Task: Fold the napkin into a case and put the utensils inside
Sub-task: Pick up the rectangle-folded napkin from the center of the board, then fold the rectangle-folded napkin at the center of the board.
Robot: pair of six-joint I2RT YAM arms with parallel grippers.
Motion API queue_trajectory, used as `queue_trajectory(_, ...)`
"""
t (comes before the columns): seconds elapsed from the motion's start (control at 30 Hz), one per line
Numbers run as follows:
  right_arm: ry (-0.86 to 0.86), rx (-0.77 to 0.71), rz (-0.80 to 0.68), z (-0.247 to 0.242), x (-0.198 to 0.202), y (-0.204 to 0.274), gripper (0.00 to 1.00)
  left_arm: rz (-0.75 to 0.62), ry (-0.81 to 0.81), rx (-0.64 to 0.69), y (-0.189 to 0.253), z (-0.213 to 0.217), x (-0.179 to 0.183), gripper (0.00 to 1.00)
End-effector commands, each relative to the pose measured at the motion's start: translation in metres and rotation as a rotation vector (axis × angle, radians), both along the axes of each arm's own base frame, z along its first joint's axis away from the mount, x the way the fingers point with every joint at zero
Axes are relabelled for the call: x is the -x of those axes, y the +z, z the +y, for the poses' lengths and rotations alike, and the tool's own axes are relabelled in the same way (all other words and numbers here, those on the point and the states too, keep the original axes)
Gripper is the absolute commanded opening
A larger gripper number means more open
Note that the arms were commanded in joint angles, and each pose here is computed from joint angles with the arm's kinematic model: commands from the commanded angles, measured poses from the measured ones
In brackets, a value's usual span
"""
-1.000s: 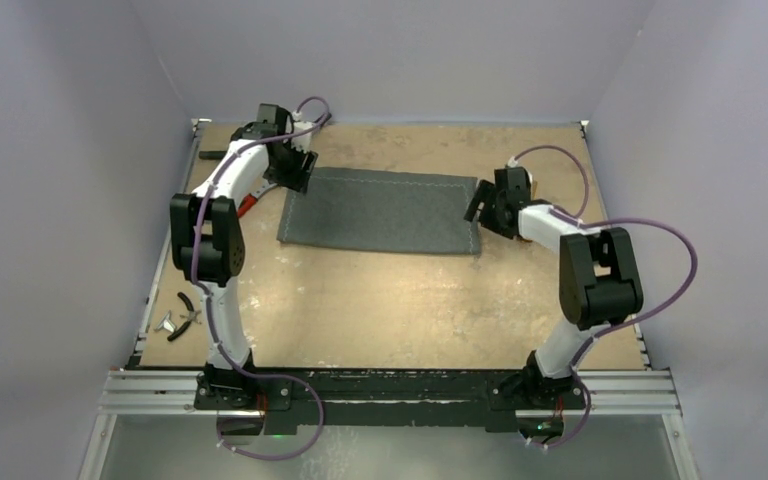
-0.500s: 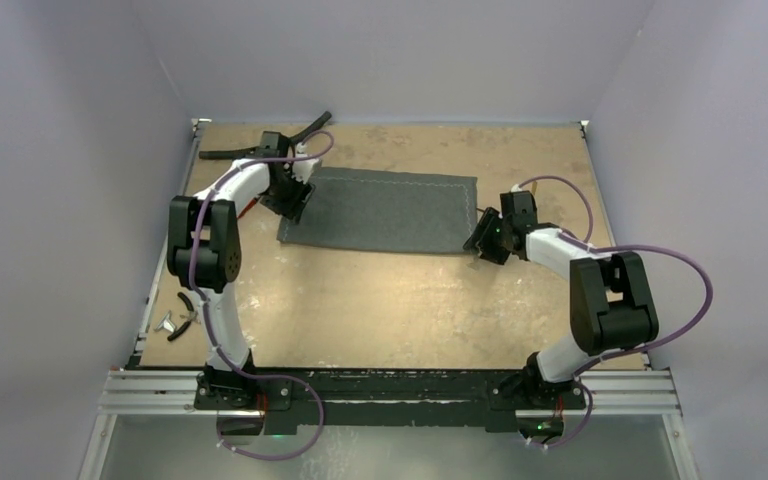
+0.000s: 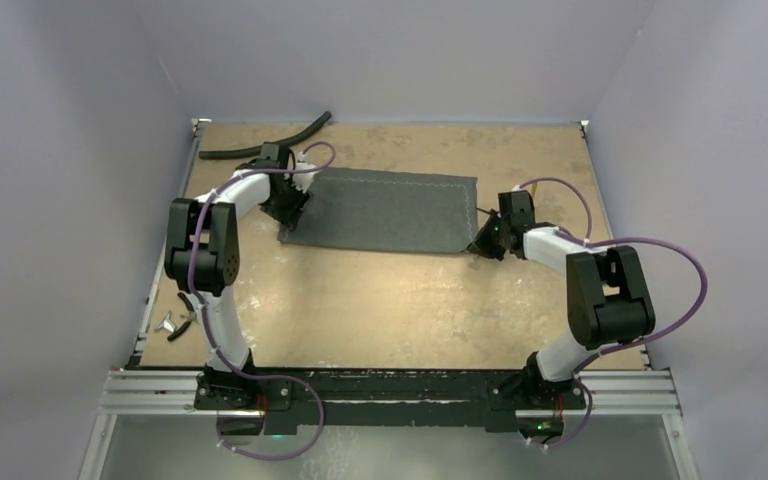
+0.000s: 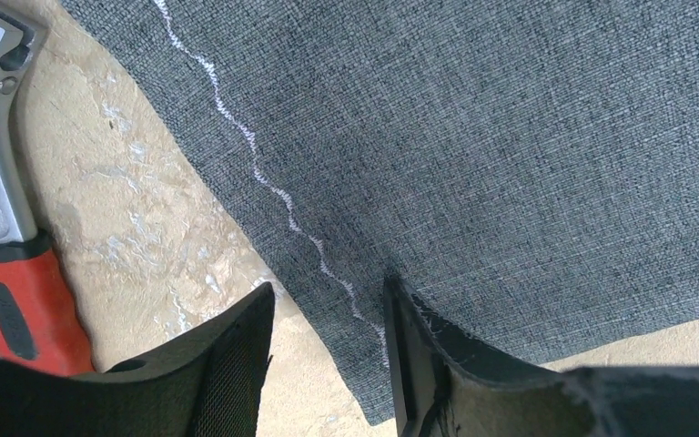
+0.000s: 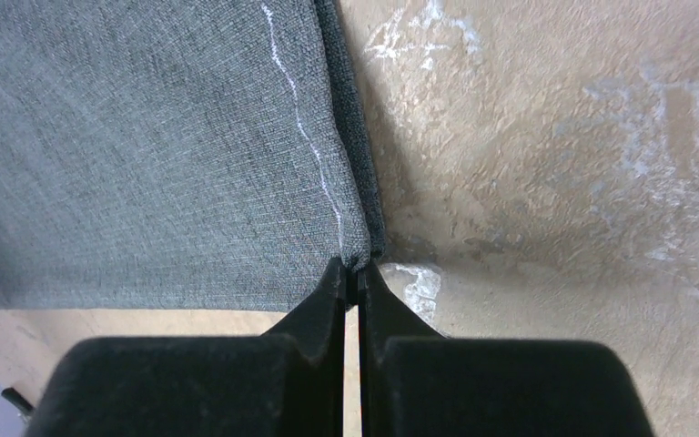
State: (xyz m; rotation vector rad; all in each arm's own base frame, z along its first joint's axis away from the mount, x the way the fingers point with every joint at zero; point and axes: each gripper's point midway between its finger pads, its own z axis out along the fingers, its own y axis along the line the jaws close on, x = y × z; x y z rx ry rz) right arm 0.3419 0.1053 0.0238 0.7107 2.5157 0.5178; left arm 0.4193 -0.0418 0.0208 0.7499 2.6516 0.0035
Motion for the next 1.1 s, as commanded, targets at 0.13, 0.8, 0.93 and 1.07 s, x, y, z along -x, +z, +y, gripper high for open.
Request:
queue_trajectory(0.13, 0.051, 0.064, -0.166, 0.024, -0.039, 0.061, 0.00, 0.012, -0.017, 0.030, -0.009, -0.003, 0.012, 0.45)
queue_trajectory(0.8, 0.520, -0.121, -0.349, 0.282, -0.076, 0.122, 0.00, 0.035, 0.245, 0.328, 0.013, 0.019, 0.006, 0.40)
queue_trajectory(0.93, 0.572, -0.151, -0.352, 0.314, -0.078, 0.119, 0.00, 0.026, 0.231, 0.371, 0.013, 0.016, 0.009, 0.40)
queue_trajectory(1.07, 0.619, -0.196, -0.362, 0.343, -0.076, 0.121, 0.00, 0.044, 0.237, 0.394, 0.004, 0.014, 0.011, 0.40)
